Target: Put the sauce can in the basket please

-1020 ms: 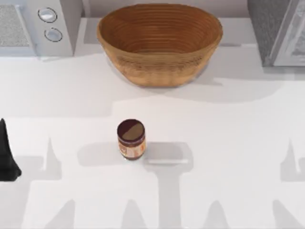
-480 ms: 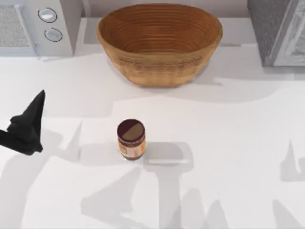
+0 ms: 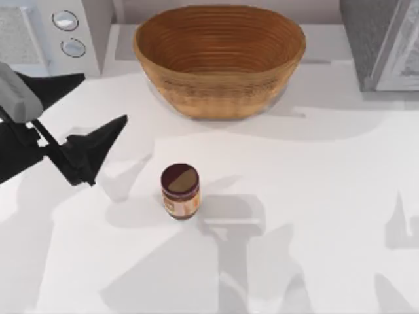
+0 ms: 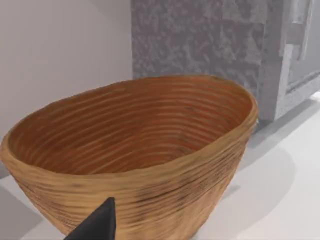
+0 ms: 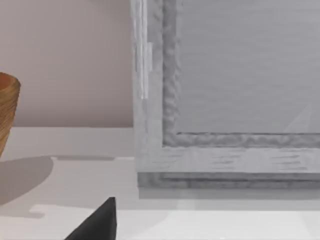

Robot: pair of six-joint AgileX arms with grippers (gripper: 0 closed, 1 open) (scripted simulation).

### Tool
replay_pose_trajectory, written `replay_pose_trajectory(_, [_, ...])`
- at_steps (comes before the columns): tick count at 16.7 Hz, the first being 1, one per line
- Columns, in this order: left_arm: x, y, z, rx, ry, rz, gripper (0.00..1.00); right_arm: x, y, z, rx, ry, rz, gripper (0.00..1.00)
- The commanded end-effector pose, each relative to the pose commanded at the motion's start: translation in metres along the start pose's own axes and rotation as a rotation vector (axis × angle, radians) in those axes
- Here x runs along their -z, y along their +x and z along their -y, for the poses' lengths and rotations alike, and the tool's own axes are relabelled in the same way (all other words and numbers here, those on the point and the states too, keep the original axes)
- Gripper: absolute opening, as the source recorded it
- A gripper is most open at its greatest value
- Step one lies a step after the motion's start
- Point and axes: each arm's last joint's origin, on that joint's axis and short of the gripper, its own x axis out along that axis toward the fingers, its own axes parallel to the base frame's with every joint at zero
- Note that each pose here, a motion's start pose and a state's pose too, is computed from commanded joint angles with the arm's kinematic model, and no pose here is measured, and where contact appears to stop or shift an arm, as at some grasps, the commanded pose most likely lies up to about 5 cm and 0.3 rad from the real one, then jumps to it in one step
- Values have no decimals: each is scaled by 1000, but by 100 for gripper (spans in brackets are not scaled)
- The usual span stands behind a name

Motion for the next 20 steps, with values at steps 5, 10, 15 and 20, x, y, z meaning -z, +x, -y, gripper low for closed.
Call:
replay_pose_trajectory(5, [67, 32, -26, 279, 2, 4, 100, 0, 0, 0, 0, 0, 0, 100])
replay_pose_trajectory(10, [134, 40, -29, 484, 3, 8, 100, 0, 0, 0, 0, 0, 0, 100])
replay_pose_trajectory(15, [163, 39, -26, 566, 4, 11, 100, 0, 0, 0, 0, 0, 0, 100])
replay_pose_trajectory(20, [175, 38, -27, 550, -40, -11, 100, 0, 0, 0, 0, 0, 0, 100])
